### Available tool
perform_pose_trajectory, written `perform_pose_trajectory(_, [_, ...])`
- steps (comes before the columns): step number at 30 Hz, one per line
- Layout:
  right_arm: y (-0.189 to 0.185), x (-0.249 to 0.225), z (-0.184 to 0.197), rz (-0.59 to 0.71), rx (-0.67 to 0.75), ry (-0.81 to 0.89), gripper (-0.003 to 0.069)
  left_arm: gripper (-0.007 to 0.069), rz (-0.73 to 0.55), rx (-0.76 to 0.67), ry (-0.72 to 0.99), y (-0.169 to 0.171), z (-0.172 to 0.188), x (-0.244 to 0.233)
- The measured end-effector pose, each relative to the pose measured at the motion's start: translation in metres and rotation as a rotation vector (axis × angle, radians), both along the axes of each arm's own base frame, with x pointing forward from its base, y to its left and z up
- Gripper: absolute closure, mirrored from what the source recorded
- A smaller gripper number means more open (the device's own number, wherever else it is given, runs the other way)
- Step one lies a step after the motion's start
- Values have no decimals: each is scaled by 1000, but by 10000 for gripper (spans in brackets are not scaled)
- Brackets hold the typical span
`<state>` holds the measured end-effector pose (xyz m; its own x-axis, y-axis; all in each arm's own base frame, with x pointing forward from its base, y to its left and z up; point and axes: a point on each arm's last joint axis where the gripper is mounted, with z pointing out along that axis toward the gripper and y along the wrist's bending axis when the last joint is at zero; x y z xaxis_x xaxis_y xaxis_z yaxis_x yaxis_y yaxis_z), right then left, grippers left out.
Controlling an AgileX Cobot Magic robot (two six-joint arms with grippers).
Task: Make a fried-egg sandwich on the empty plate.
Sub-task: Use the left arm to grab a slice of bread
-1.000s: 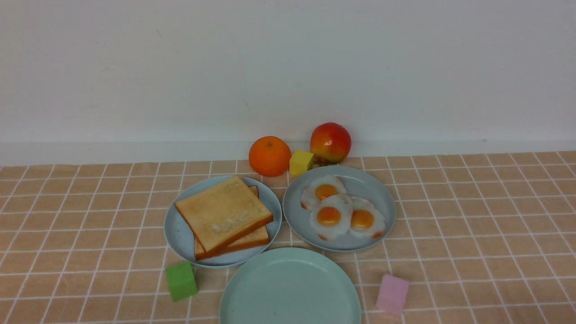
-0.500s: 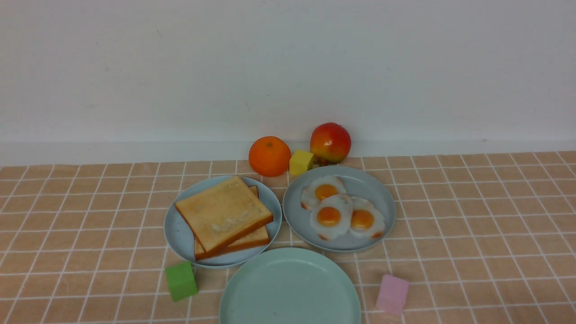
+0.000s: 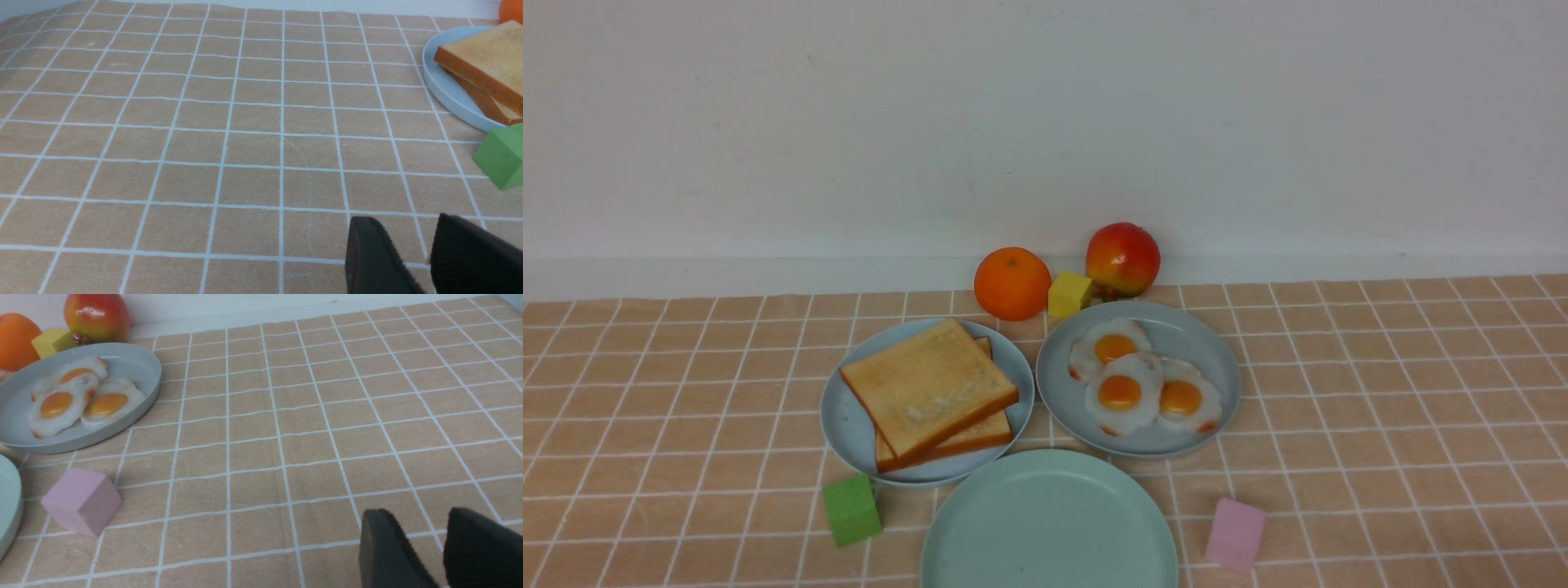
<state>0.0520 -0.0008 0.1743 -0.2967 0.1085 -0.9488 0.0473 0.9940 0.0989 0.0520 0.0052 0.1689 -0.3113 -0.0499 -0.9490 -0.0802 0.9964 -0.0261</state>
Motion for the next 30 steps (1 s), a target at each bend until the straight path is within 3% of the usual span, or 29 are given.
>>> perform_pose_trajectory(7, [0, 0, 1, 0, 0, -13, 419, 387, 0, 42, -18, 1, 2, 1])
perform_pose_trajectory(19, [0, 5, 27, -1, 2, -332, 419, 387, -49, 66, -394, -4, 35, 5])
perform_pose_trajectory(30, [0, 4, 34, -1, 4, -407, 419, 387, -61, 52, -495, -5, 44, 3])
